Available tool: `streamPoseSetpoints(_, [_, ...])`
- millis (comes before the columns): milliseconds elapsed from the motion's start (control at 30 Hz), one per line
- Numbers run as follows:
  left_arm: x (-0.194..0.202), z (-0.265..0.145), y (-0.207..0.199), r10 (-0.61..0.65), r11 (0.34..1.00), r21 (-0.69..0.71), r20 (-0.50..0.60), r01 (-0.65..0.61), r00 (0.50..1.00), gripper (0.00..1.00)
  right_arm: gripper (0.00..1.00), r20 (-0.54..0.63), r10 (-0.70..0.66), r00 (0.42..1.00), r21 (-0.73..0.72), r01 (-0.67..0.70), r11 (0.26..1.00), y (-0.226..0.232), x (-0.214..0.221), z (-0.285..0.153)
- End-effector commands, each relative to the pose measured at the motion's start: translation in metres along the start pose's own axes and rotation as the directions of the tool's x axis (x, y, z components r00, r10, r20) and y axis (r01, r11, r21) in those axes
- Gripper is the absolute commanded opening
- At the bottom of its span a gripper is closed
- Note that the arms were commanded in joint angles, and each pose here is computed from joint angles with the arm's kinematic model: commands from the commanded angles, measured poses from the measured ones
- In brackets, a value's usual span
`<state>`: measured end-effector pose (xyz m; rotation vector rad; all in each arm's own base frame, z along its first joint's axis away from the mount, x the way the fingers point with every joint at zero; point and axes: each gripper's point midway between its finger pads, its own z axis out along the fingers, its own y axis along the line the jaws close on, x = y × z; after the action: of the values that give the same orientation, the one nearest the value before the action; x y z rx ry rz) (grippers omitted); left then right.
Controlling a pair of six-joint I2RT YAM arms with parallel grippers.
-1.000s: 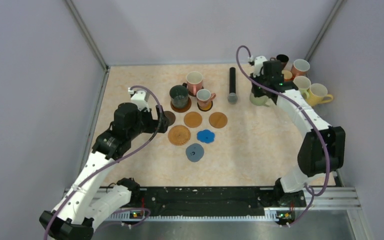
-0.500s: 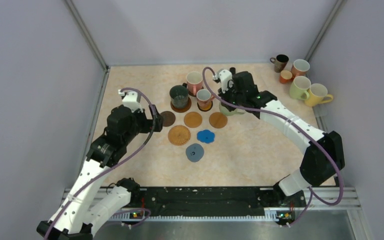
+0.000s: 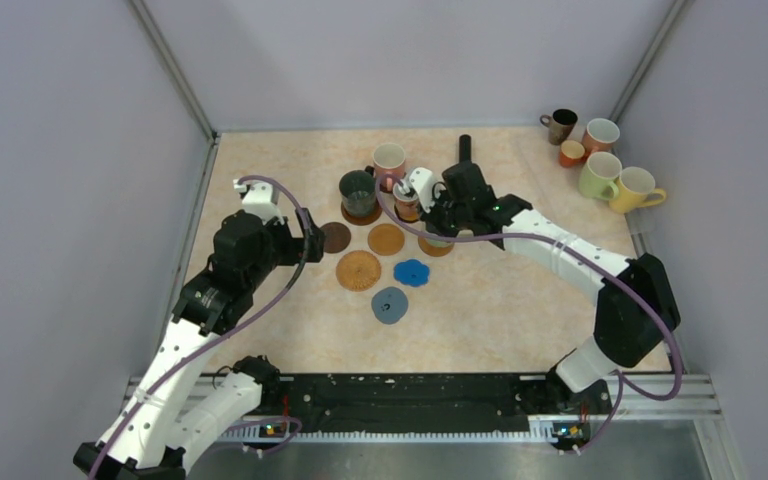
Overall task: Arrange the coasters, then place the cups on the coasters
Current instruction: Place the cup on the coaster.
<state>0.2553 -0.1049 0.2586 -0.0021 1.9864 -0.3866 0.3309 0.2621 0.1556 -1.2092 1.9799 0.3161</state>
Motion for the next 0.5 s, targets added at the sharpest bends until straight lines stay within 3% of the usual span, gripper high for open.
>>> streamPoseSetpoints(0, [-0.007,0.0,0.001,-0.009,1.0,-0.006,0.033,0.009,0.999,0.96,0.0,0.117,-0.076,0.99,0.033,0.072,0.997,-0.01,-0.03,0.005])
streamPoseSetpoints(467, [-0.006,0.001,0.0,-0.009,1.0,-0.003,0.03,0.009,1.0,0.96,0.0,0.095,-0.079,0.992,0.054,0.074,0.996,-0.014,-0.016,0.03])
